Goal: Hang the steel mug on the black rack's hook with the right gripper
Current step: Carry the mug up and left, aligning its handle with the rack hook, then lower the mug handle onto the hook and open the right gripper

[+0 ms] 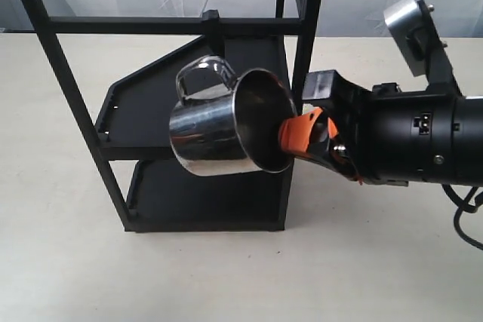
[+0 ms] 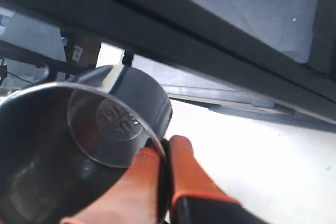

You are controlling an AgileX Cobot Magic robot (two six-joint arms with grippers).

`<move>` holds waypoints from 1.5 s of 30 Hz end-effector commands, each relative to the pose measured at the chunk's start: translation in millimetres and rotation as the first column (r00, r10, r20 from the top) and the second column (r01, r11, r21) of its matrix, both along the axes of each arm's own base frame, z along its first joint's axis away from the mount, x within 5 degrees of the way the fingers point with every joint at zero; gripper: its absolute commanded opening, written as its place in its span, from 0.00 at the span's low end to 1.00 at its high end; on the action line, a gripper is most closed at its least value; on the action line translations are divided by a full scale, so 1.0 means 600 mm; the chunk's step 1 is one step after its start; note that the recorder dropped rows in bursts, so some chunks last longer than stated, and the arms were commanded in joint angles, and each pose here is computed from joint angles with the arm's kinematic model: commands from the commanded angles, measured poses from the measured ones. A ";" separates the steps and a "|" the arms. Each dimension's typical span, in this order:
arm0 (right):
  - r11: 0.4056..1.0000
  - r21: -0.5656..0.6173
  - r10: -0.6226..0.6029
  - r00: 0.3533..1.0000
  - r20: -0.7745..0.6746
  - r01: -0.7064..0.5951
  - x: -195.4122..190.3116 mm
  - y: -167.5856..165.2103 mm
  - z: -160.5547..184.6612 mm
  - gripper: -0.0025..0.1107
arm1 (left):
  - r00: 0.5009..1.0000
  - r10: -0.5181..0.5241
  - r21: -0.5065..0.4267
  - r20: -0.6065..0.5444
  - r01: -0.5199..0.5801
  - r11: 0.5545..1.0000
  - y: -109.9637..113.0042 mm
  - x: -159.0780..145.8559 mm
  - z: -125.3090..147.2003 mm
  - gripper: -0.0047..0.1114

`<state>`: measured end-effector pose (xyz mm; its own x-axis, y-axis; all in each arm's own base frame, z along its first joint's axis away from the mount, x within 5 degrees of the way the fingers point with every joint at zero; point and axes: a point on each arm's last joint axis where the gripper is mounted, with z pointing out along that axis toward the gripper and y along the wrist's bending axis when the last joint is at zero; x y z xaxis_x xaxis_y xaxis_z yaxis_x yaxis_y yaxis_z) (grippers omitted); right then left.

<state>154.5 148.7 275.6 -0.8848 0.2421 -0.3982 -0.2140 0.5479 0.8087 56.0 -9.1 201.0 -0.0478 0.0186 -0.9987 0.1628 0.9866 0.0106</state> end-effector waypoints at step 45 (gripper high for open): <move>0.973 -0.204 -0.094 0.991 0.099 0.113 0.013 -0.026 -0.049 0.02 | 1.000 -0.004 0.000 0.010 0.004 1.000 0.000 -0.001 0.001 0.05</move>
<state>160.2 135.0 255.0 -0.8254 0.2852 -0.4872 -0.1839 0.6801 0.7097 56.0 -9.1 201.0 -0.0475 0.0203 -0.9987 0.1627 0.9866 0.0123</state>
